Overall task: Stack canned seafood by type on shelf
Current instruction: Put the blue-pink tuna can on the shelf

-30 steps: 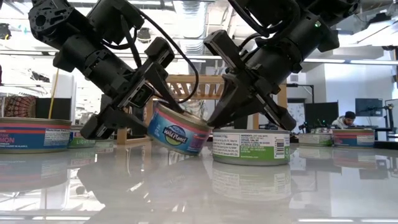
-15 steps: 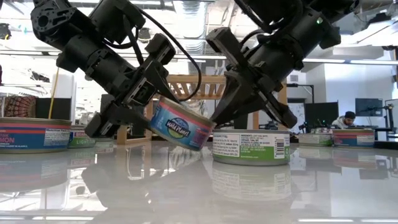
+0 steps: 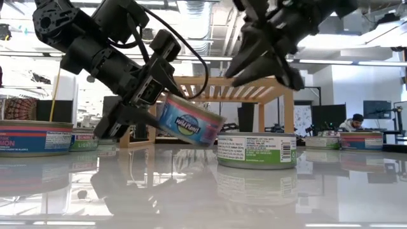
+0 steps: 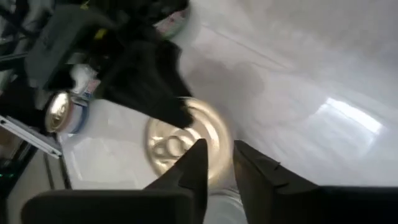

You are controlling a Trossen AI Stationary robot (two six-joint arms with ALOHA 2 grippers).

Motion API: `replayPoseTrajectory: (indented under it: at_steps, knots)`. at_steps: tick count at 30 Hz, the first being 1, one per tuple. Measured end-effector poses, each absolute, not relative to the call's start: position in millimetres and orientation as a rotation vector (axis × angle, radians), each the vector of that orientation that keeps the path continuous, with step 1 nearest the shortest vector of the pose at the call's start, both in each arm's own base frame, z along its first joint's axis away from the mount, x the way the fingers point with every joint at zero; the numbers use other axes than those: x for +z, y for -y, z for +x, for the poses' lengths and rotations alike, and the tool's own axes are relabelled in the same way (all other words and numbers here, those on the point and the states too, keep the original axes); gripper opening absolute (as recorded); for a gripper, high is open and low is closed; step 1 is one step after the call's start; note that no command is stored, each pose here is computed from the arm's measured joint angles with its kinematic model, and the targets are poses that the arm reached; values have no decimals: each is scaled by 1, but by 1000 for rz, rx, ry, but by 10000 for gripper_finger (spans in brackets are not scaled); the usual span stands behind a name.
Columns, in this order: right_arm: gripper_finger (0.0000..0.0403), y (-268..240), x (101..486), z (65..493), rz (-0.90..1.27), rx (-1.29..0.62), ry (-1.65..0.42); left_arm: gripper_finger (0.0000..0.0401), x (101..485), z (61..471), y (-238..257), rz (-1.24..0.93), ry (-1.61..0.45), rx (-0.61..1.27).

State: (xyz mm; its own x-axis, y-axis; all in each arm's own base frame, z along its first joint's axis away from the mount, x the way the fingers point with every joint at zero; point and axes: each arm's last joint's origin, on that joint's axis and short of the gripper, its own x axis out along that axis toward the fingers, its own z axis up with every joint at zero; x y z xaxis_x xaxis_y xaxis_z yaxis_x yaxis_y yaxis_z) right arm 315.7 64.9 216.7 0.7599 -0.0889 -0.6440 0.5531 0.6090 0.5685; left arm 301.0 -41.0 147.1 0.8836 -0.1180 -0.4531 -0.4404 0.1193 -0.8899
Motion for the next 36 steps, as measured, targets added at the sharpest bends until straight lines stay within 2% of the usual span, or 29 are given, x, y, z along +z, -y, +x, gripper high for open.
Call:
replayPoseTrajectory:
  at_steps: [7, 15, 25, 36]
  knots:
    - [147, -57, 243, 280, 732, -421, -711, 192, 172, 299, 45, -1496, -372, 155]
    - [152, -53, 252, 266, 631, -427, -736, 191, 226, 275, 57, -1527, -191, 61]
    - [150, -52, 244, 272, 525, -399, -768, 191, 289, 218, 40, -1451, 91, 131]
    - [148, -38, 243, 284, 556, -426, -701, 191, 314, 141, -19, -1374, 196, 307]
